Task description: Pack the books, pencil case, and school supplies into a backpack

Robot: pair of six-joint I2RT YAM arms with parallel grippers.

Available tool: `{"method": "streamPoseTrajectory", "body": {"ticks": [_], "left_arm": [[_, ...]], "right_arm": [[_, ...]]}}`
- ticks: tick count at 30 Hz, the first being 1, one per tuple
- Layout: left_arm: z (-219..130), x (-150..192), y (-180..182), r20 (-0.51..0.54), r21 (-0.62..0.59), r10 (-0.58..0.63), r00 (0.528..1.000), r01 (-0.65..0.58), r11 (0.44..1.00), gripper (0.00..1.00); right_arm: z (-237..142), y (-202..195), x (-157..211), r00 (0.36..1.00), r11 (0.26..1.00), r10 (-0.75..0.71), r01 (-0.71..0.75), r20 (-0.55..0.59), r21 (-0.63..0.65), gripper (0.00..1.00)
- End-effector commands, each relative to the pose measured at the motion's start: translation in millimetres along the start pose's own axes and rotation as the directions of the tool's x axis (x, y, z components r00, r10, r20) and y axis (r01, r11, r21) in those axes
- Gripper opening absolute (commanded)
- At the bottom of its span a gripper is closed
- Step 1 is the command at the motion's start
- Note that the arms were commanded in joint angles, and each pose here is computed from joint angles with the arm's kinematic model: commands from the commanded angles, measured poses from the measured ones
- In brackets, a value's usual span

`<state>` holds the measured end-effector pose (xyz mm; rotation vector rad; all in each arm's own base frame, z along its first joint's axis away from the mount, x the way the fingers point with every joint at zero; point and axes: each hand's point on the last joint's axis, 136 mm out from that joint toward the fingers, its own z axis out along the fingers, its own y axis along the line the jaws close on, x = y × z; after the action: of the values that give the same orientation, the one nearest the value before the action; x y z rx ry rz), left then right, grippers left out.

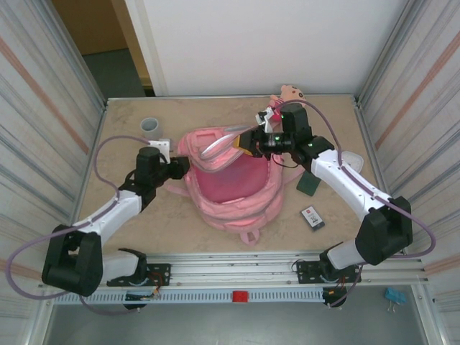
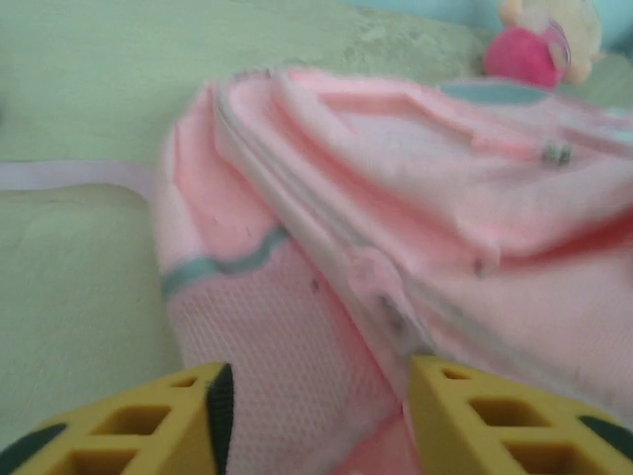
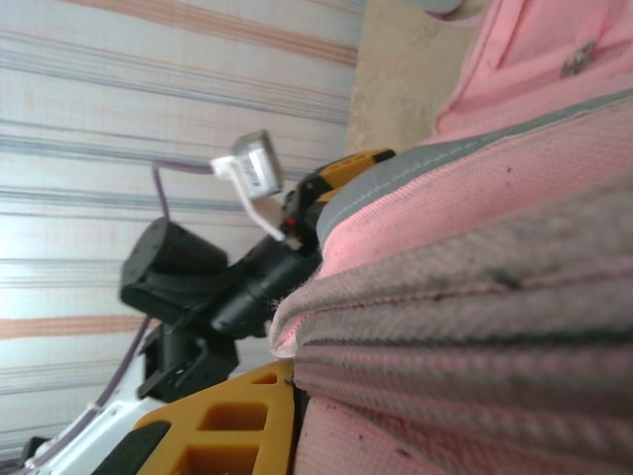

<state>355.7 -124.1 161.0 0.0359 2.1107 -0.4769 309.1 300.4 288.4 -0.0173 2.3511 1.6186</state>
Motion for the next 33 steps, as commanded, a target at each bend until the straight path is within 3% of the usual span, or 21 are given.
{"method": "streamPoseTrajectory", "body": {"ticks": [1,8,16,21,26,33], "left_arm": [[-29,-26,-2,0.044,-0.034,-0.098,0.994,0.1,0.994,0.61],[-62,-17,9,0.021,-0.119,-0.233,0.972,0.234,0.965,0.68],[-77,-16,14,0.044,-0.151,-0.272,0.961,0.275,0.95,0.7],[-77,-12,19,0.044,-0.178,-0.287,0.957,0.29,0.94,0.7],[-70,-7,13,0.019,-0.147,-0.335,0.942,0.334,0.931,0.7],[-57,1,6,-0.023,-0.134,-0.355,0.935,0.349,0.928,0.7]], "right_arm": [[9,35,-16,0.988,0.987,-0.132,0.139,0.077,-0.086,0.05],[53,17,-22,0.985,0.992,-0.115,0.121,0.132,-0.038,0.05],[105,-3,-25,0.994,0.996,-0.034,0.043,0.104,-0.082,0.07],[123,-17,-16,0.995,1.0,-0.008,0.011,0.096,-0.029,0.2],[127,-62,-4,0.995,0.99,0.065,-0.073,0.077,0.117,0.48],[119,-89,33,0.973,0.961,0.231,-0.231,0.016,0.154,0.56]]}}
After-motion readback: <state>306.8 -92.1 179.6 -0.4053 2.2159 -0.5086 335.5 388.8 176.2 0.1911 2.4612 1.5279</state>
